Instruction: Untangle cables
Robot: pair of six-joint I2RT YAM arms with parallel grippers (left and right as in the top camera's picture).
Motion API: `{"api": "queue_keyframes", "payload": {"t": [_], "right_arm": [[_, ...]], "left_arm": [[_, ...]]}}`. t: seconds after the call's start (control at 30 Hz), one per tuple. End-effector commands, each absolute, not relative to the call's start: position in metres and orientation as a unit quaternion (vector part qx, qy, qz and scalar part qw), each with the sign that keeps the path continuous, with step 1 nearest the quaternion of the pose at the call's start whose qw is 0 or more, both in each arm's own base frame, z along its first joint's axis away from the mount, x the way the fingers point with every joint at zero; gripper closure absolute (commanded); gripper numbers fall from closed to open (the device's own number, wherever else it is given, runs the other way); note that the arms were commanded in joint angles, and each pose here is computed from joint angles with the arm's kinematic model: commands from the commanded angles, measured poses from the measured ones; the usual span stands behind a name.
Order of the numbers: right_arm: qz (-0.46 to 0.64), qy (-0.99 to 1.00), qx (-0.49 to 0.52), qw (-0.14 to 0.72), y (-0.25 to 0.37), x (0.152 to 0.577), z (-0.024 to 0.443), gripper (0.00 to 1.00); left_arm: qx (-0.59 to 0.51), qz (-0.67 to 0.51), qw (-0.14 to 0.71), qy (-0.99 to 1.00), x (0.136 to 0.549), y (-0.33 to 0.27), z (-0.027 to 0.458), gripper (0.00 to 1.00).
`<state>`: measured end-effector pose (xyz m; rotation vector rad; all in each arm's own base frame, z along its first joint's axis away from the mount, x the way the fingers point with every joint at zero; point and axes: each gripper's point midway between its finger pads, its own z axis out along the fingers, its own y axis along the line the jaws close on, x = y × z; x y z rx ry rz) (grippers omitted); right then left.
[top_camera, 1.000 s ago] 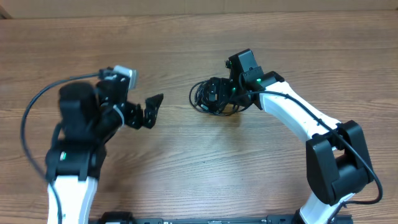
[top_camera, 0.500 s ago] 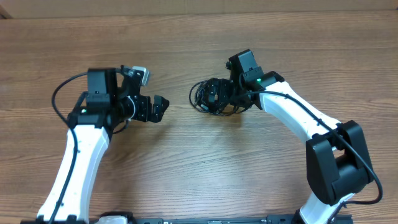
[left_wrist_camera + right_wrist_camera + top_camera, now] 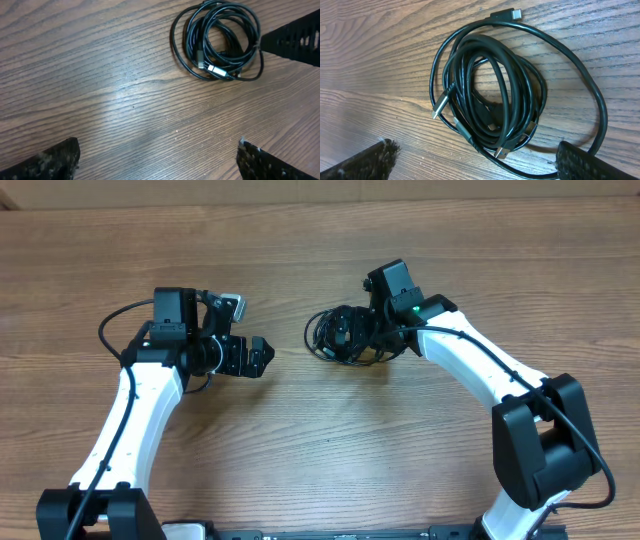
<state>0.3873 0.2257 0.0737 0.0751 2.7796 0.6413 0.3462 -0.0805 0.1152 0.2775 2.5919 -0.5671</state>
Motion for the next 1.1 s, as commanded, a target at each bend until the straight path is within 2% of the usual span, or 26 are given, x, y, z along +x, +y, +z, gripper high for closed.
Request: {"api": "queue_keyframes", "payload": {"t": [0.0, 0.17, 0.5, 0.83, 1.07], "right_arm": [[0.227, 0.961, 0.025, 0.154, 0.229, 0.394, 0.081, 0.00], [0.227, 0.961, 0.025, 0.154, 0.229, 0.394, 0.081, 0.00], [0.227, 0.961, 0.025, 0.158, 0.228, 0.395, 0.082, 0.00], [0.226, 0.951, 0.026, 0.207, 0.232, 0.419, 0.082, 0.00], [0.233, 0.951, 0.051, 0.196, 0.235, 0.423, 0.069, 0.00]], "left_arm": [[0.101, -0.162, 0.242, 0.951, 0.355, -0.065, 0.114, 0.00], [0.088, -0.112, 0.234, 0.962, 0.354, -0.048, 0.108, 0.00], [0.088, -0.113, 0.231, 0.962, 0.353, -0.048, 0.107, 0.00], [0.088, -0.112, 0.237, 0.961, 0.355, -0.048, 0.108, 0.01], [0.081, -0.116, 0.233, 0.962, 0.354, -0.049, 0.108, 0.00]]}}
